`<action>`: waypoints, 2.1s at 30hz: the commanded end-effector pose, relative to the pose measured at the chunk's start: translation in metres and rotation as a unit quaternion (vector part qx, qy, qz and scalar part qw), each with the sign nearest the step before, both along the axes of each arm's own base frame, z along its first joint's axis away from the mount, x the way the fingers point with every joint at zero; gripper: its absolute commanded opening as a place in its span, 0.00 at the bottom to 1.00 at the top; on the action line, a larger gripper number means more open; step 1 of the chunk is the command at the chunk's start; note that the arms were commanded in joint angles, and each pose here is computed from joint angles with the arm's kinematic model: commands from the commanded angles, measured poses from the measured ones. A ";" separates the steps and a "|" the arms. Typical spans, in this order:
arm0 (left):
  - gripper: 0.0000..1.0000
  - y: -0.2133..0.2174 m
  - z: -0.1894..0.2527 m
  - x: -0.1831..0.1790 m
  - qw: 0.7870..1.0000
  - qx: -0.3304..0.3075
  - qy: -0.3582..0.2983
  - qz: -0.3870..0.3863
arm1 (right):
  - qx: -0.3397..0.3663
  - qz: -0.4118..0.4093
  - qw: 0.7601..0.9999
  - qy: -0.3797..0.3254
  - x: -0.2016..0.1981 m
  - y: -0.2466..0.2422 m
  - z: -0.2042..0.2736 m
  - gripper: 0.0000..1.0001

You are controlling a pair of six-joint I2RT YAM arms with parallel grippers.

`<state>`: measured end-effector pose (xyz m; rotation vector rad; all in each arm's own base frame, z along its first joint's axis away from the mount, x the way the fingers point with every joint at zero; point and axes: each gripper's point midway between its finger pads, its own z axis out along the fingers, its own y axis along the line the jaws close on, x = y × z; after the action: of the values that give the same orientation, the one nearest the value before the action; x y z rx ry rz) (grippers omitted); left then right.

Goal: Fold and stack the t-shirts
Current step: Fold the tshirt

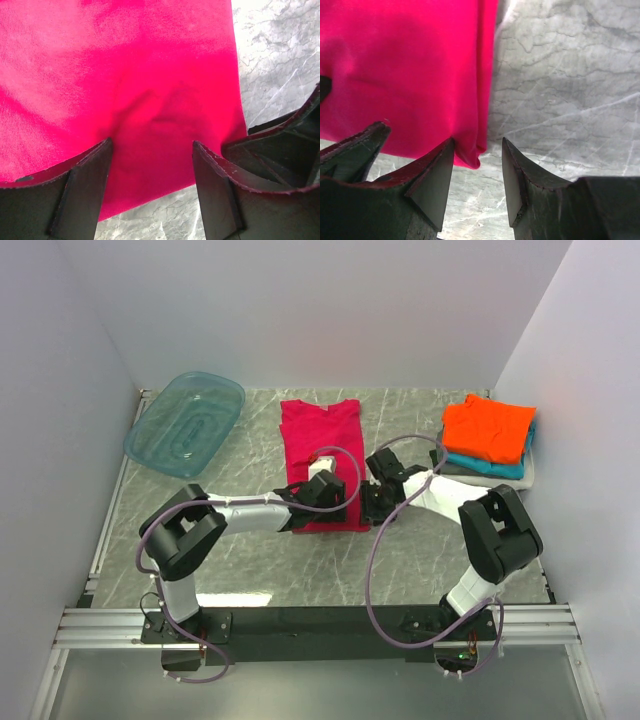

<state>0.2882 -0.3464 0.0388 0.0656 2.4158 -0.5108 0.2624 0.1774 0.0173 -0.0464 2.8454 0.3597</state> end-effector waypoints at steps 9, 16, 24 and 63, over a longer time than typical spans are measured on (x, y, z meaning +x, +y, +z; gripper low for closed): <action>0.72 0.007 0.002 -0.015 1.000 0.011 0.014 -0.001 | 0.014 0.011 1.000 0.001 -0.009 0.019 -0.010 0.50; 0.73 0.024 0.040 -0.015 1.000 0.015 -0.011 0.019 | 0.001 0.005 1.000 0.017 -0.021 0.013 -0.022 0.14; 0.80 0.096 0.048 -0.050 0.997 0.017 -0.003 0.079 | 0.000 0.009 1.000 0.024 -0.028 0.014 -0.027 0.00; 0.56 0.150 -0.029 -0.042 0.984 0.084 0.106 0.117 | -0.002 0.021 0.999 0.027 -0.036 0.019 -0.027 0.00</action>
<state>0.2635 -0.2120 0.0259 -0.2762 2.5242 -0.3708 0.2535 0.2119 0.0126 -0.0742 2.7962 0.4698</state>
